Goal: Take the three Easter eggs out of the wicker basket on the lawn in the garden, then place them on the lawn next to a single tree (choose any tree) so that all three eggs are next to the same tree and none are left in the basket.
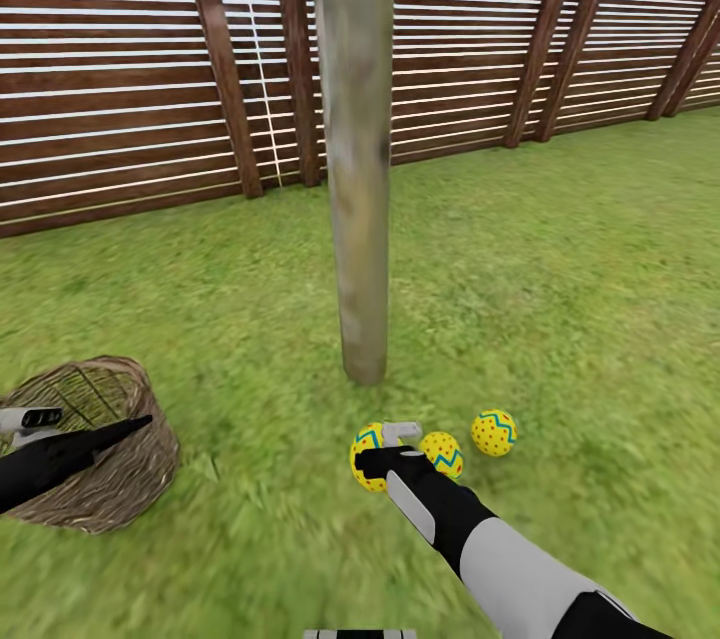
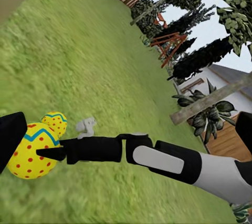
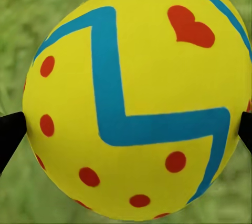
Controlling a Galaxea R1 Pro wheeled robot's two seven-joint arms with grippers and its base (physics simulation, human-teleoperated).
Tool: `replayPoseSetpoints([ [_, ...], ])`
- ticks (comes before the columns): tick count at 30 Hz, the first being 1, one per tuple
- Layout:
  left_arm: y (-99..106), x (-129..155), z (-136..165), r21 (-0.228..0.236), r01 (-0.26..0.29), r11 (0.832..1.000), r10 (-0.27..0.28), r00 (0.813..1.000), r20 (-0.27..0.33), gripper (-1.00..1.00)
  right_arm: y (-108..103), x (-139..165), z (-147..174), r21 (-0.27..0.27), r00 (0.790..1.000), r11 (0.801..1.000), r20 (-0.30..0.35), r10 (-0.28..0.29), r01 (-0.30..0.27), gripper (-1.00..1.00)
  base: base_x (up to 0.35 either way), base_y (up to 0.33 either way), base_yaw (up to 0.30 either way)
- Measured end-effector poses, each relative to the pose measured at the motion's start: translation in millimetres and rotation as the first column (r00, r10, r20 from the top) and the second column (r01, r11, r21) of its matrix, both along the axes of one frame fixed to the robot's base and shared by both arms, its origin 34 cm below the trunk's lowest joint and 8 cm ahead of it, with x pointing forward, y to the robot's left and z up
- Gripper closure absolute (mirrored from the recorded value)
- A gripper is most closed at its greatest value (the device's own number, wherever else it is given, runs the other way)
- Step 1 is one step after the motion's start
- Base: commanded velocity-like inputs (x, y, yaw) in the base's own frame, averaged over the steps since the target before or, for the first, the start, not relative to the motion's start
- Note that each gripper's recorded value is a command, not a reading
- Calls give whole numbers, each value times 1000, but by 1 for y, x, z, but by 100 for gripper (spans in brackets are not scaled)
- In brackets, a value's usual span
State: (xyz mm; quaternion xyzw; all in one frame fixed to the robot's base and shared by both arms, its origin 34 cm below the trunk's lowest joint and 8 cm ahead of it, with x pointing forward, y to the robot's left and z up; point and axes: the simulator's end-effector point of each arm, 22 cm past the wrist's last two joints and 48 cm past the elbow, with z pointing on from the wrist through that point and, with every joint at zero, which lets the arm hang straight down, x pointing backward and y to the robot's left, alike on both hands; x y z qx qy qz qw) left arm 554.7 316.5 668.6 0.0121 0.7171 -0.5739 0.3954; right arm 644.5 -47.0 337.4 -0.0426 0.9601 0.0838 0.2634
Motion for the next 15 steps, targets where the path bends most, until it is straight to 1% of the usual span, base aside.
replayPoseSetpoints([
  [2,0,0,0,0,-1,1000,1,1000,0,-100,0,-1,-1,0,1000,1000,-3,0,0,100,150,-31,0],
  [7,0,0,0,-1,-1,1000,1,1000,-1,-100,0,-1,-1,-1,1000,1000,-3,0,0,100,147,-130,25],
  [9,0,0,0,-1,-1,1000,1,1000,-1,-100,0,-1,-1,-5,1000,1000,-1,5,-5,100,89,-36,212],
  [14,1,0,-1,-4,-3,1000,3,1000,-4,-100,0,0,0,-4,1000,1000,1,5,-5,100,10,-4,267],
  [15,1,0,-1,-4,-3,1000,3,1000,-4,-100,0,-1,0,-3,1000,1000,0,4,-4,100,1,0,107],
])
